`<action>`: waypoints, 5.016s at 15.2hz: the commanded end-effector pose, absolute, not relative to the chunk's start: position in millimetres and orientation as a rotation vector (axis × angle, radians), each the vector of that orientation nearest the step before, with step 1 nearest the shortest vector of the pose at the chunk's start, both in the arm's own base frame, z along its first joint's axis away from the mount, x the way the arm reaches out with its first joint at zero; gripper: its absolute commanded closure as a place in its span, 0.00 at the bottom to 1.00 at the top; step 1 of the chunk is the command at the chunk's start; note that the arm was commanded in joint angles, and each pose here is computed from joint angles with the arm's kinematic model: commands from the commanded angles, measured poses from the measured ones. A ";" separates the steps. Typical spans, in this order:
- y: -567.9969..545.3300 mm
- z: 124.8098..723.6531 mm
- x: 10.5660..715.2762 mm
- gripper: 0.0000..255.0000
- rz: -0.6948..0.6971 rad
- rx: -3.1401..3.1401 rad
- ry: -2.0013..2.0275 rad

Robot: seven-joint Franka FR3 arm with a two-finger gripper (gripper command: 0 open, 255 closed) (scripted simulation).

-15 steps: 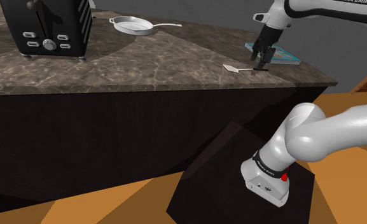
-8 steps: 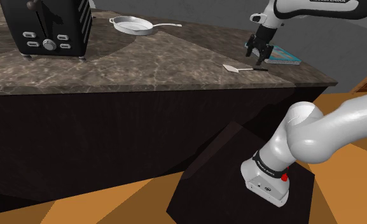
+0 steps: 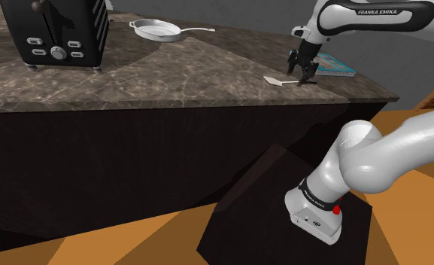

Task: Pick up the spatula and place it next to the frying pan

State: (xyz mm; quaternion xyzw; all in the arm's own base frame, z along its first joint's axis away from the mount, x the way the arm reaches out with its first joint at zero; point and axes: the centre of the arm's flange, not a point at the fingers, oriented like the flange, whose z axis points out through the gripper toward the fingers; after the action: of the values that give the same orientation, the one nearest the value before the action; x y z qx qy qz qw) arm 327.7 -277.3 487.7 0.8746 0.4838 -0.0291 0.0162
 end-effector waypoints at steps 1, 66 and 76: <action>-277.6 483.5 327.5 0.00 -0.090 2.719 1.505; -48.5 610.1 565.0 1.00 -0.090 2.719 1.505; 32.5 604.9 649.0 1.00 -0.090 2.719 1.505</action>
State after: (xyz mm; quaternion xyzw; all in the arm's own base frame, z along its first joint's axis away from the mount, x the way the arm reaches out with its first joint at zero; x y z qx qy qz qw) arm 644.9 29.8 608.0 0.8745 0.4839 -0.0291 0.0164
